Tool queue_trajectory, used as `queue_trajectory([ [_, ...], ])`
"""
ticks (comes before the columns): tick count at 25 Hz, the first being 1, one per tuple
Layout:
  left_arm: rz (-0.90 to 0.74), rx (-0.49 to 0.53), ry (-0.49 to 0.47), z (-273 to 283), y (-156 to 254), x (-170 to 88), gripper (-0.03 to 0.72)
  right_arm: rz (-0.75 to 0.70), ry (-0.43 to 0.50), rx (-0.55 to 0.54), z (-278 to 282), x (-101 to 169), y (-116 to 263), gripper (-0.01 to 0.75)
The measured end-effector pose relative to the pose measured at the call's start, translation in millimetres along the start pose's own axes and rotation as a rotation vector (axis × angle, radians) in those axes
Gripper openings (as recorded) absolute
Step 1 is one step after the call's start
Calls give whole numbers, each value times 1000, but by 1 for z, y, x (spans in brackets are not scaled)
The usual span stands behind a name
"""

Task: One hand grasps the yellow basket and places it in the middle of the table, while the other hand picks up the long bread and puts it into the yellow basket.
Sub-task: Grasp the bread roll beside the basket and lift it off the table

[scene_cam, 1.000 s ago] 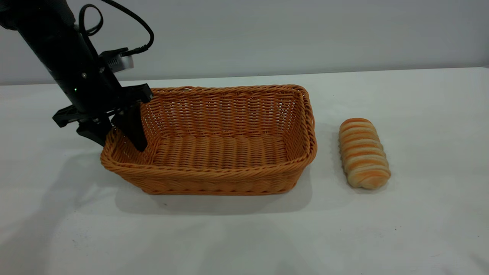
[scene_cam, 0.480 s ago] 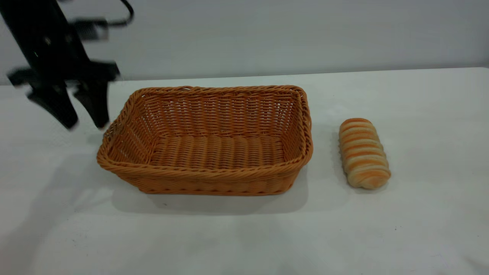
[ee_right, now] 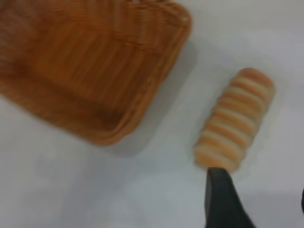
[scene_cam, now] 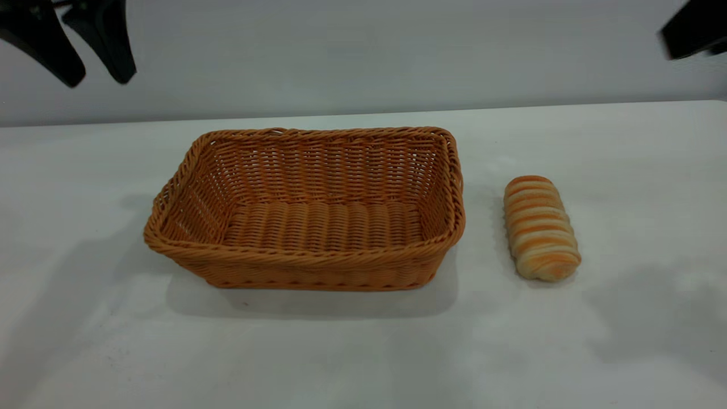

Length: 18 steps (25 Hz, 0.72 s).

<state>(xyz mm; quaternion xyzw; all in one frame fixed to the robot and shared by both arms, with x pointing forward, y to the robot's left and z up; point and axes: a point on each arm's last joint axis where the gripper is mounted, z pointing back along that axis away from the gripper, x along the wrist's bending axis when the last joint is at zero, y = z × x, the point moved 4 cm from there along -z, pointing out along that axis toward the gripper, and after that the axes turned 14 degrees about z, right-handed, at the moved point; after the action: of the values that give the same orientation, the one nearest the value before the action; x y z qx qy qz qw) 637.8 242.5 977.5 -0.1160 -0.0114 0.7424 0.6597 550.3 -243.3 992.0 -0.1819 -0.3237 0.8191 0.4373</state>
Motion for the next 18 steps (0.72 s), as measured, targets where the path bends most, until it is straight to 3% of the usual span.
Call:
queue_trajectory([
  [6,2,-6,7,4,0,-1,554,-25,-50,128,-94,-35,2,440],
  [12,2,-6,7,4,0,-1,555,19,-102,211,-167,-24,17,440],
  [18,5,-5,7,4,1,-1,555,91,-29,236,-208,-21,37,440],
])
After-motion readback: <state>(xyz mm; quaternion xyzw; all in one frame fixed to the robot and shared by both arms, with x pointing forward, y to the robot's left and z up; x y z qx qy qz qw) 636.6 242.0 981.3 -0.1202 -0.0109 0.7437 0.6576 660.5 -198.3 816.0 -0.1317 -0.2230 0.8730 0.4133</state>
